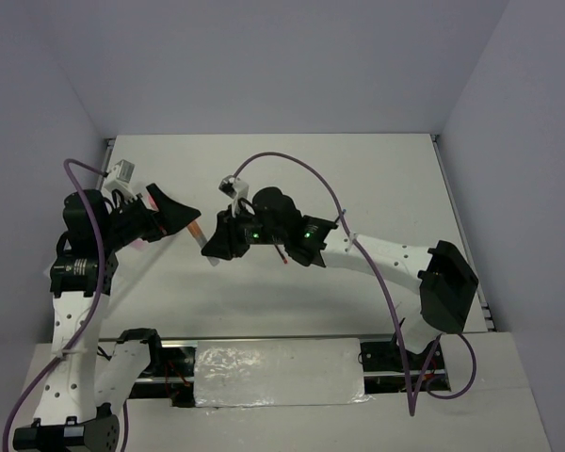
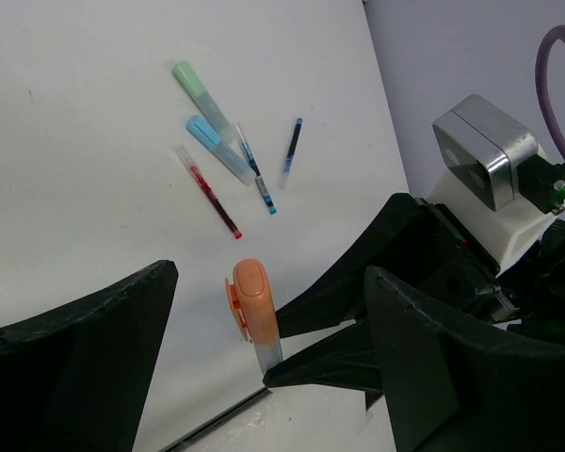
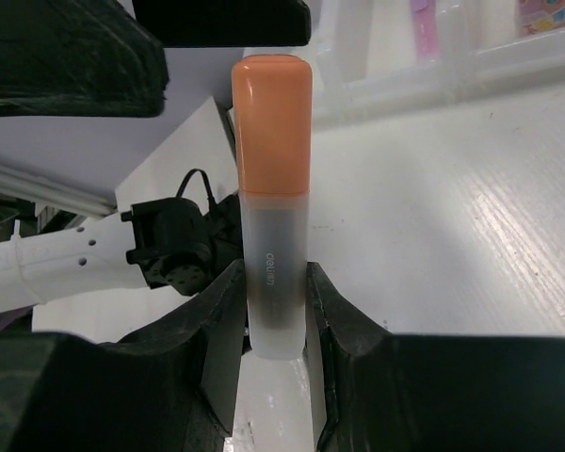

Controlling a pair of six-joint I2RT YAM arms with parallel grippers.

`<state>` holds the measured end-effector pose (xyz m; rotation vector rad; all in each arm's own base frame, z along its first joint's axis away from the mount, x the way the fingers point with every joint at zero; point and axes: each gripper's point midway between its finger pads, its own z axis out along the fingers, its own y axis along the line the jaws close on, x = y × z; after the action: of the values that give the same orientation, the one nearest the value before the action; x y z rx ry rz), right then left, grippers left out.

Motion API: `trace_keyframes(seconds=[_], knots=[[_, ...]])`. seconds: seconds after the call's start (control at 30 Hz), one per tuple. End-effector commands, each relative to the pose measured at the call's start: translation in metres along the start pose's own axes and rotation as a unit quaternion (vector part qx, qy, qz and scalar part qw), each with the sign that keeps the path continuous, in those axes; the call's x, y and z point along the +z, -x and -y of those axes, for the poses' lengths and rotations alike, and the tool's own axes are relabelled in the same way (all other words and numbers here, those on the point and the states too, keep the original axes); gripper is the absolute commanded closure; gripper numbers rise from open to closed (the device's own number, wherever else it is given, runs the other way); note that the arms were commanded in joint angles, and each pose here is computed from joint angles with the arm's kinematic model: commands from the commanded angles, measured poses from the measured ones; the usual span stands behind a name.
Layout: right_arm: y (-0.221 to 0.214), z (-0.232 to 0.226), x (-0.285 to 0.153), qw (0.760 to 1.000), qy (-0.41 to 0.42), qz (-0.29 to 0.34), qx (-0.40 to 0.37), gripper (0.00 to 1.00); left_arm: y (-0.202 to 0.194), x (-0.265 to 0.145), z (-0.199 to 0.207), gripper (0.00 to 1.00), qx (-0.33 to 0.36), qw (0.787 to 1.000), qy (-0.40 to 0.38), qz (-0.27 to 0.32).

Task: Sort the stationery into containers
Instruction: Place the pen in the storage box.

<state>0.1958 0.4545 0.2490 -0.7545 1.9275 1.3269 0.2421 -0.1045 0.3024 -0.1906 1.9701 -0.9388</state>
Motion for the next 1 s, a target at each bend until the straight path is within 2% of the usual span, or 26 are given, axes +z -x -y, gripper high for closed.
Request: trace_keyframes(seconds=[0.0, 0.1, 0.13, 0.2, 0.23, 0.3, 0.37, 0.4, 0.47, 0.5, 0.53, 0.6, 0.63, 0.67, 0.7, 0.77, 0.8, 0.87, 0.97], knots=[[0.04, -0.028, -0.004, 0.998, 0.026, 0.058, -0.016, 0.74, -0.001, 0.002, 0.006, 0.07, 0.001, 1.0, -0.019, -0.006], [0.043, -0.033, 0.003, 0.998, 0.01, 0.06, -0.031, 0.73, -0.004, 0.006, 0.0, 0.18, -0.006, 1.0, -0.015, -0.014], [0.046, -0.034, 0.004, 0.998, -0.002, 0.057, -0.034, 0.72, -0.004, 0.007, 0.0, 0.35, -0.007, 1.0, -0.016, -0.016], [0.046, -0.032, 0.01, 0.997, -0.015, 0.057, -0.041, 0.72, -0.004, 0.008, 0.0, 0.53, -0.01, 1.0, -0.016, -0.02], [0.052, -0.031, 0.011, 0.997, -0.021, 0.065, -0.039, 0.72, -0.003, 0.008, 0.001, 0.67, -0.01, 1.0, -0.016, -0.02], [0.063, -0.027, 0.018, 0.996, -0.037, 0.072, -0.036, 0.71, -0.002, 0.01, 0.0, 0.73, -0.013, 1.0, -0.014, -0.022], [0.065, -0.021, 0.025, 0.995, -0.059, 0.064, -0.04, 0.68, 0.003, 0.01, 0.003, 0.88, -0.008, 1.0, -0.016, -0.018], [0.067, -0.02, 0.028, 0.995, -0.061, 0.061, -0.042, 0.64, 0.01, 0.012, -0.006, 0.98, -0.008, 1.0, 0.011, -0.006], [0.073, -0.015, 0.027, 0.994, -0.08, 0.062, -0.045, 0.21, 0.021, 0.007, -0.019, 1.0, -0.006, 0.997, 0.07, 0.01], [0.077, -0.006, 0.021, 0.992, -0.102, 0.069, -0.041, 0.01, 0.04, 0.004, -0.056, 1.0, -0.008, 0.983, 0.176, 0.048], [0.074, 0.004, 0.007, 0.989, -0.128, 0.07, -0.035, 0.0, 0.057, -0.007, -0.068, 1.0, -0.005, 0.969, 0.236, 0.076], [0.075, 0.027, -0.016, 0.98, -0.177, 0.091, -0.019, 0.0, 0.065, -0.024, -0.119, 1.0, -0.029, 0.925, 0.367, 0.09], [0.057, 0.046, -0.027, 0.976, -0.201, 0.079, -0.013, 0.0, 0.078, -0.04, -0.142, 1.0, -0.03, 0.893, 0.433, 0.117], [0.065, 0.044, -0.049, 0.972, -0.214, 0.1, -0.019, 0.0, 0.083, -0.048, -0.171, 1.0, -0.051, 0.868, 0.479, 0.119], [0.049, 0.056, -0.059, 0.968, -0.236, 0.082, -0.021, 0.0, 0.089, -0.054, -0.185, 1.0, -0.058, 0.855, 0.501, 0.123], [0.051, 0.056, -0.084, 0.961, -0.259, 0.088, -0.042, 0.0, 0.095, -0.061, -0.223, 1.0, -0.08, 0.818, 0.557, 0.12], [0.039, 0.063, -0.093, 0.957, -0.277, 0.066, -0.046, 0.0, 0.097, -0.063, -0.234, 1.0, -0.087, 0.806, 0.572, 0.121], [0.043, 0.061, -0.115, 0.951, -0.293, 0.073, -0.061, 0.0, 0.092, -0.057, -0.266, 1.0, -0.112, 0.791, 0.594, 0.095], [0.041, 0.056, -0.138, 0.95, -0.293, 0.079, -0.076, 0.0, 0.086, -0.047, -0.301, 1.0, -0.129, 0.781, 0.608, 0.068]])
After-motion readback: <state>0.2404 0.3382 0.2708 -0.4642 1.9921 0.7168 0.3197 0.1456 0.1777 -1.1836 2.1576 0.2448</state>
